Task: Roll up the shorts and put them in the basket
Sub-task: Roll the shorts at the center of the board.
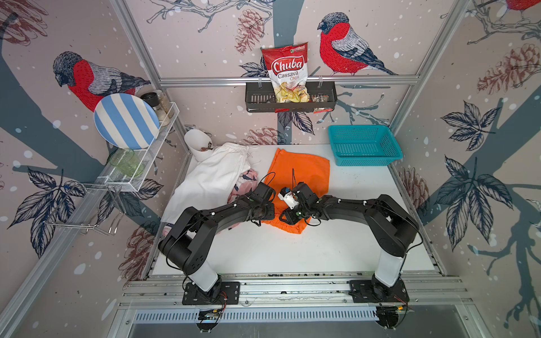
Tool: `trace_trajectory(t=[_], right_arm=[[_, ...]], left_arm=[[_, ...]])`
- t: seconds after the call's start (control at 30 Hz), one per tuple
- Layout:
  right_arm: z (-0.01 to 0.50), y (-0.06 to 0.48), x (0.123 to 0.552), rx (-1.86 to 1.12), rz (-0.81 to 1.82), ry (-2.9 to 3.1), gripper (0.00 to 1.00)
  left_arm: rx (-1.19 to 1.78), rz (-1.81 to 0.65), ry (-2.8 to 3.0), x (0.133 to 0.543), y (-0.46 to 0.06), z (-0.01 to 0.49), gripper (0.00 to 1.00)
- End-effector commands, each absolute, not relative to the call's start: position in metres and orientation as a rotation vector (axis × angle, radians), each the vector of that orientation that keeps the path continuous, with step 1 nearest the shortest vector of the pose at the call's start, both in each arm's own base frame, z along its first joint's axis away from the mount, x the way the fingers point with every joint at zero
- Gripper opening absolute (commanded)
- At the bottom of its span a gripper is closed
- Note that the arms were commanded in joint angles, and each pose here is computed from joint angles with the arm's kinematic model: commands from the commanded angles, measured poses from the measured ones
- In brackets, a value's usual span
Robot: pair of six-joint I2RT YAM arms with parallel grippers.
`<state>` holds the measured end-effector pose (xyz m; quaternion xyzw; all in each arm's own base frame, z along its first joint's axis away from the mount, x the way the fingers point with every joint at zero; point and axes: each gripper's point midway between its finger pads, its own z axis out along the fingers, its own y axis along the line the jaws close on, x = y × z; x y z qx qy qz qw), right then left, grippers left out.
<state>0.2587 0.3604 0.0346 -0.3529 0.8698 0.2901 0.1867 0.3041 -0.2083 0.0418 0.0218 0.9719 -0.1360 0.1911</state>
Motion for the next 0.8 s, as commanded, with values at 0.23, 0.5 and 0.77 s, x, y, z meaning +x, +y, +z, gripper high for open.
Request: trace_trajectory(t=[0.23,0.5,0.77], right_arm=[[0.029,0.353,0.256,-0.675,1.068,2.565,0.00],[0.029,0.363,0.229,-0.583,1.147,2.604,0.00],[0.026,0.368,0.222,-0.620,1.161,2.594,0.00]], left_arm=[[-0.083,-0.507,2.657,0.284,-0.199,0.078,0.58],[-0.276,-0.849,2.604,0.259,-0.225,0.071,0.72],[-0.381,-0.707,2.649,0.259,-0.214,0.034,0.73]])
